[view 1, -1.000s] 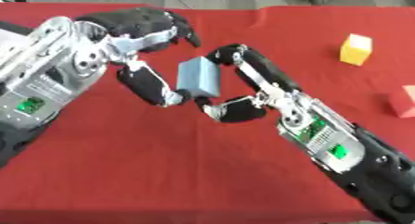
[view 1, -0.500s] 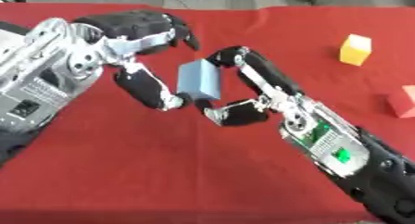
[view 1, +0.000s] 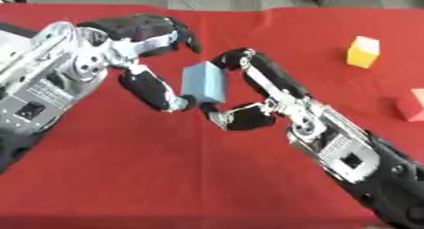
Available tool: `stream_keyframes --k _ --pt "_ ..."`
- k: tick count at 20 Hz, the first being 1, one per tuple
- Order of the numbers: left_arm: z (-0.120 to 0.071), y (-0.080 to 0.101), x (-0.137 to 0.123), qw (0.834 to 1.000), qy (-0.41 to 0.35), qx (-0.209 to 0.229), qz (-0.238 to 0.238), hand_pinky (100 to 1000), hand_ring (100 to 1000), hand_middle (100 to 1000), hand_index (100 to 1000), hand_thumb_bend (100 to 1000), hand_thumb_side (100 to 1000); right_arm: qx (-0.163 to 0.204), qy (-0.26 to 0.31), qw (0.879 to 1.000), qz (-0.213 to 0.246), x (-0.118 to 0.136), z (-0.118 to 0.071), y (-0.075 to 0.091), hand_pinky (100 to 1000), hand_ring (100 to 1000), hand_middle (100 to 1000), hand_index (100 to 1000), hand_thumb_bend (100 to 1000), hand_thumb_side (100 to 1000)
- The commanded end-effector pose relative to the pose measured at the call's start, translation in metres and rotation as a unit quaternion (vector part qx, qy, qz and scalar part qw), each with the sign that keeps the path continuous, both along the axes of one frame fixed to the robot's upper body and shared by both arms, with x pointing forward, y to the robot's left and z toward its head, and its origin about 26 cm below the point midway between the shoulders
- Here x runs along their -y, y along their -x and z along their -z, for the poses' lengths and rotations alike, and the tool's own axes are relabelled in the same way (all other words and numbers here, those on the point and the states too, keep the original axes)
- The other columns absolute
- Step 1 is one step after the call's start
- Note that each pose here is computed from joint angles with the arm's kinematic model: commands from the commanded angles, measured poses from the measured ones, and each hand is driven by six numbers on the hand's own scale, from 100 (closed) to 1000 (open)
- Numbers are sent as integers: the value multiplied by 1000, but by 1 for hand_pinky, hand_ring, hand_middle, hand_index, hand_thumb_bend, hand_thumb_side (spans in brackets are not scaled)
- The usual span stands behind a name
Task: Pick up the objects with one hand, pass them to the other hand, and then place them into the box on the other side of the table.
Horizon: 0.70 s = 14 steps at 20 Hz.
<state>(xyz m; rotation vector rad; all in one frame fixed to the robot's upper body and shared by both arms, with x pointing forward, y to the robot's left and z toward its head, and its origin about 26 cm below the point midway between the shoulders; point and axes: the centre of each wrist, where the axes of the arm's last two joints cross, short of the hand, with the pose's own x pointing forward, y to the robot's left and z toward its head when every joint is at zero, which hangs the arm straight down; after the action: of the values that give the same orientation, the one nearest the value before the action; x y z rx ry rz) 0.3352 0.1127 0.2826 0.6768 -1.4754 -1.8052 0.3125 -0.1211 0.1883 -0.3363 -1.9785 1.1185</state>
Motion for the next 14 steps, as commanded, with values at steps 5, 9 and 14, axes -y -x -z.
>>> stream_keyframes --k 5,9,14 --pt "-7 0 0 1000 3 -8 3 784 816 830 865 373 379 1 9 1000 0 2 -7 2 818 781 486 591 100 100" --pt "-8 0 1 1000 -3 -17 8 783 816 830 868 382 402 -1 7 1000 3 2 -8 2 817 780 484 590 100 100" --pt "-4 -5 2 999 -6 -41 6 780 815 827 862 380 422 -3 9 1000 1 2 -9 1 817 780 485 590 100 100"
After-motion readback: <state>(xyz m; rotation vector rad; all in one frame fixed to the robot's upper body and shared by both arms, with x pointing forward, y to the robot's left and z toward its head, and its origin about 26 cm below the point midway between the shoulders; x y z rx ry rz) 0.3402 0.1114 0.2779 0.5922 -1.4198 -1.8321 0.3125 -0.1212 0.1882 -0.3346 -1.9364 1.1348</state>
